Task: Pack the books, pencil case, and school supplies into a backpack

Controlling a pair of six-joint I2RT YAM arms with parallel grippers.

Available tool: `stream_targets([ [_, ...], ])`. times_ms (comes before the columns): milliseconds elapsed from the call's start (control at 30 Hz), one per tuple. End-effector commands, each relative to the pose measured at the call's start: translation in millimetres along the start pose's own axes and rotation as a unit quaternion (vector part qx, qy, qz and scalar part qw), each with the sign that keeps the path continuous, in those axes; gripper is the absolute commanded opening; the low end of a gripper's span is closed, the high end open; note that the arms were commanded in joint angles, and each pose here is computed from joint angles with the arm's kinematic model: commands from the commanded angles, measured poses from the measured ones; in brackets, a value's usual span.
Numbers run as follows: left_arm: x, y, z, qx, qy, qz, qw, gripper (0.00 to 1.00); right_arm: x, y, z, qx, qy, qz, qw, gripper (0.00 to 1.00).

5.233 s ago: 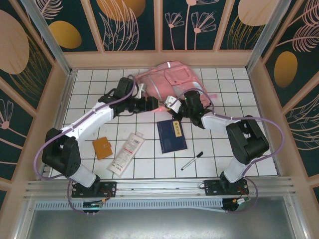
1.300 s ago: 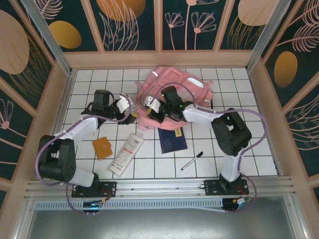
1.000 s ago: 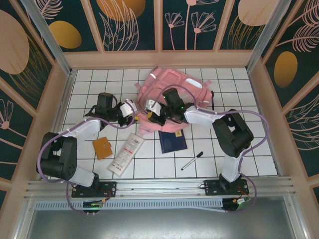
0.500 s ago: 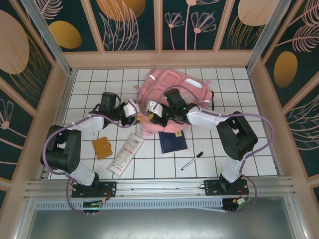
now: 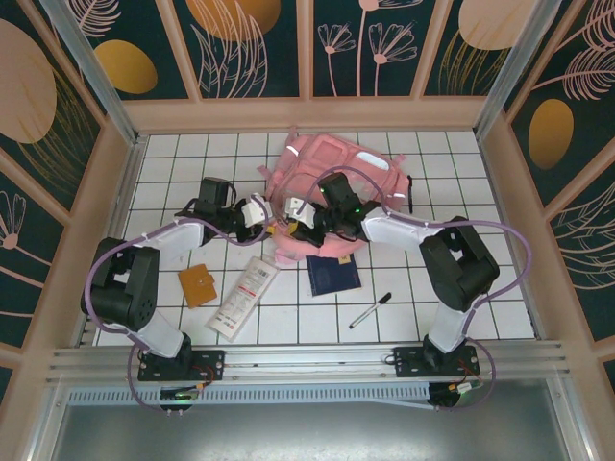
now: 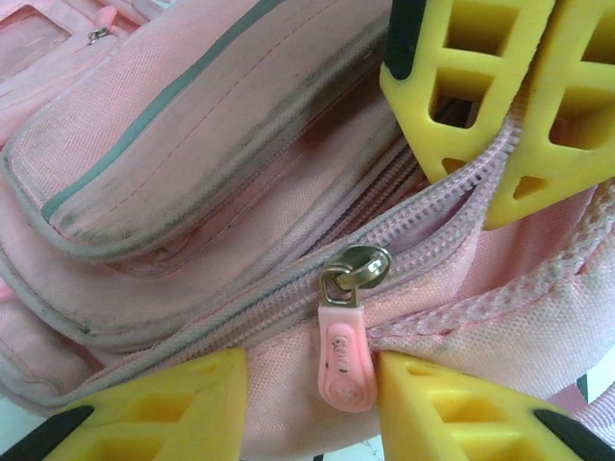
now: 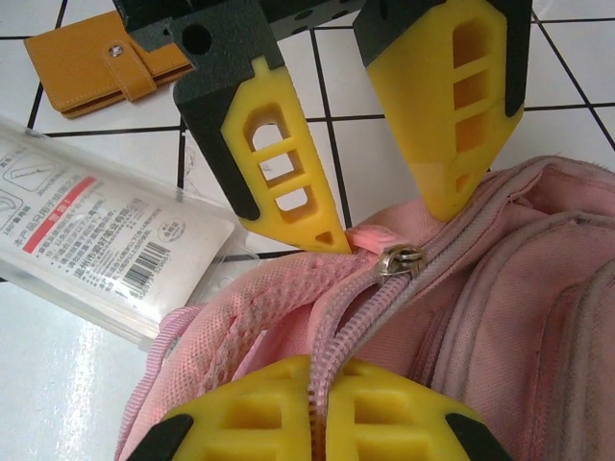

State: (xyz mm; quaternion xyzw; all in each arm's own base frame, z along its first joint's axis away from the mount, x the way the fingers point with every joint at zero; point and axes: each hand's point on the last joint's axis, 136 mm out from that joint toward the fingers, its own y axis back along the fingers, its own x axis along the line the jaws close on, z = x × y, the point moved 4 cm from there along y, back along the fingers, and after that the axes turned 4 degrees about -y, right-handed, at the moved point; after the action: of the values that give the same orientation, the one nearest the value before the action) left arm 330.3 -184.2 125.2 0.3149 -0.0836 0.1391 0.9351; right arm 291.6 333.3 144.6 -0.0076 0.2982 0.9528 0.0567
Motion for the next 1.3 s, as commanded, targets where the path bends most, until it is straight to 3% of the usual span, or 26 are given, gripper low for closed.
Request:
stream_targets([
  [0,-3.4,-3.9,11.2,-0.019,-0.028,-0.014,0.999,0.31,5.6,19.3,43.4,-0.076,0.061,0.000,0.995,0.00],
  [233,-0.1,4.0,19.7,-0.016,-0.071,0.006,0.997,0.00,4.0,17.5,29.0,-0.042,0.075,-0.014,0.996,0.00],
  [400,16.7,12.8,7.8,0.046,-0.064,0.063,0.995,0.00,1.1,22.3,9.1,0.004,0.089,-0.025,0.996,0.00],
  [567,42.8,31.1,-15.4,0.100,-0.017,0.138,0.985,0.00,-0.2,29.6,-7.9,0.032,0.096,-0.040,0.994,0.00],
  [733,63.3,55.0,-26.5,0.112,-0.001,0.219,0.969,0.00,-6.0,36.9,-19.1,0.057,0.100,-0.066,0.991,0.00],
  [800,59.9,55.7,-29.1,0.119,0.001,0.216,0.969,0.00,-9.9,41.6,-19.9,0.054,0.088,-0.073,0.992,0.00],
  [867,45.6,51.0,-23.3,0.095,-0.005,0.175,0.980,0.00,-17.4,45.3,-9.8,0.028,0.063,-0.091,0.993,0.29],
  [933,32.8,45.7,-13.8,0.069,-0.014,0.155,0.985,0.00,-19.9,49.6,13.5,-0.016,0.020,-0.090,0.996,0.49],
  [1033,13.3,34.5,2.7,0.037,-0.016,0.127,0.991,0.00,-14.4,47.3,50.8,-0.095,-0.060,-0.060,0.992,0.58],
  [1100,5.6,32.0,8.8,0.023,-0.015,0.109,0.994,0.00,-9.5,36.9,57.4,-0.100,-0.090,-0.048,0.990,0.58],
  [1133,3.5,32.6,9.6,0.018,-0.017,0.107,0.994,0.04,-10.3,32.0,55.4,-0.092,-0.108,-0.050,0.989,0.58],
  [1233,-11.3,31.1,3.1,0.026,-0.066,0.076,0.995,0.69,-16.7,19.7,33.8,-0.038,-0.179,-0.060,0.981,0.58],
  [1267,-12.7,30.8,1.7,0.032,-0.074,0.068,0.994,0.71,-18.0,15.4,25.2,-0.014,-0.202,-0.059,0.978,0.58],
])
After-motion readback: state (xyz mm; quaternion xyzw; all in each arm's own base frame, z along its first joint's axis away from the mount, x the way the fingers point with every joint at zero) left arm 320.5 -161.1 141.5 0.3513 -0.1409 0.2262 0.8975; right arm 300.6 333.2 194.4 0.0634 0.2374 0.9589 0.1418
